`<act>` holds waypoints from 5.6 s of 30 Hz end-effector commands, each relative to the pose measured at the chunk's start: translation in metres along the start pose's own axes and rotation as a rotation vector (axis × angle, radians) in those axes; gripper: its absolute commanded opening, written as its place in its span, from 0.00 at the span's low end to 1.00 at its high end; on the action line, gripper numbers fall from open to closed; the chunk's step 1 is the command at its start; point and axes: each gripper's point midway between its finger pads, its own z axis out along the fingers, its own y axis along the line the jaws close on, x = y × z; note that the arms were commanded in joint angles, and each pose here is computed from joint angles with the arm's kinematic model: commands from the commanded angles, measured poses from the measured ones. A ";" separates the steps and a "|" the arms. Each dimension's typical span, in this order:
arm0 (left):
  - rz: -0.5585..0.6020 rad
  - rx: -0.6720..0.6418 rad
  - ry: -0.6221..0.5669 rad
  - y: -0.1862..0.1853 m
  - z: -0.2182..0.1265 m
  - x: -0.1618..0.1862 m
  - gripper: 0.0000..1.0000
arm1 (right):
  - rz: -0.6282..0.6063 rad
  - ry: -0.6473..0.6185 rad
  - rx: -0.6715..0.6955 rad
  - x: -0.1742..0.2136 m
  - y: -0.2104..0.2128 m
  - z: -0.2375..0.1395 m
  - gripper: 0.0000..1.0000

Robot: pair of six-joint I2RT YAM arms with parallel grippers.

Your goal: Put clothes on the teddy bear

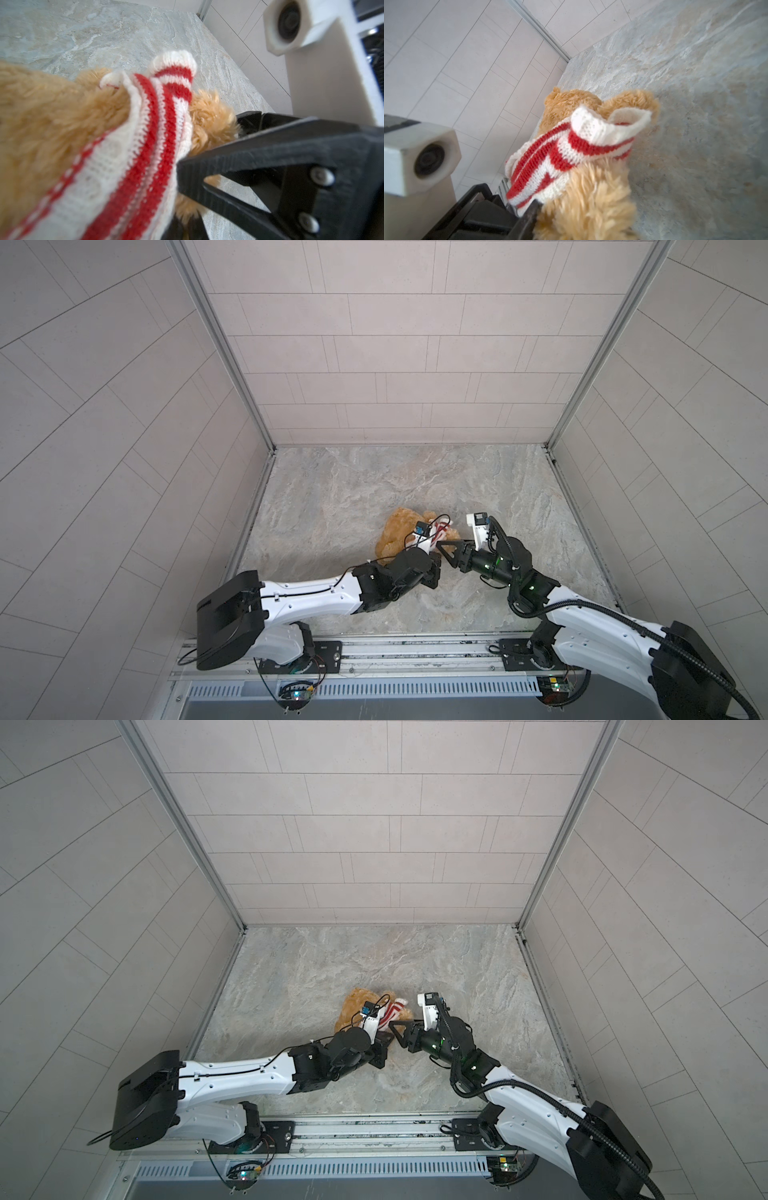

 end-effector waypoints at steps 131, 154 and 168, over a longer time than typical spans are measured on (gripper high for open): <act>-0.228 0.057 -0.041 0.120 -0.081 -0.044 0.42 | -0.264 -0.096 0.028 -0.037 0.052 -0.030 0.00; -0.252 0.076 0.040 0.101 -0.061 -0.006 0.00 | -0.239 -0.097 0.058 -0.032 0.047 -0.029 0.00; -0.243 0.085 0.018 0.107 -0.065 -0.021 0.02 | -0.229 -0.144 0.047 -0.044 0.055 -0.039 0.00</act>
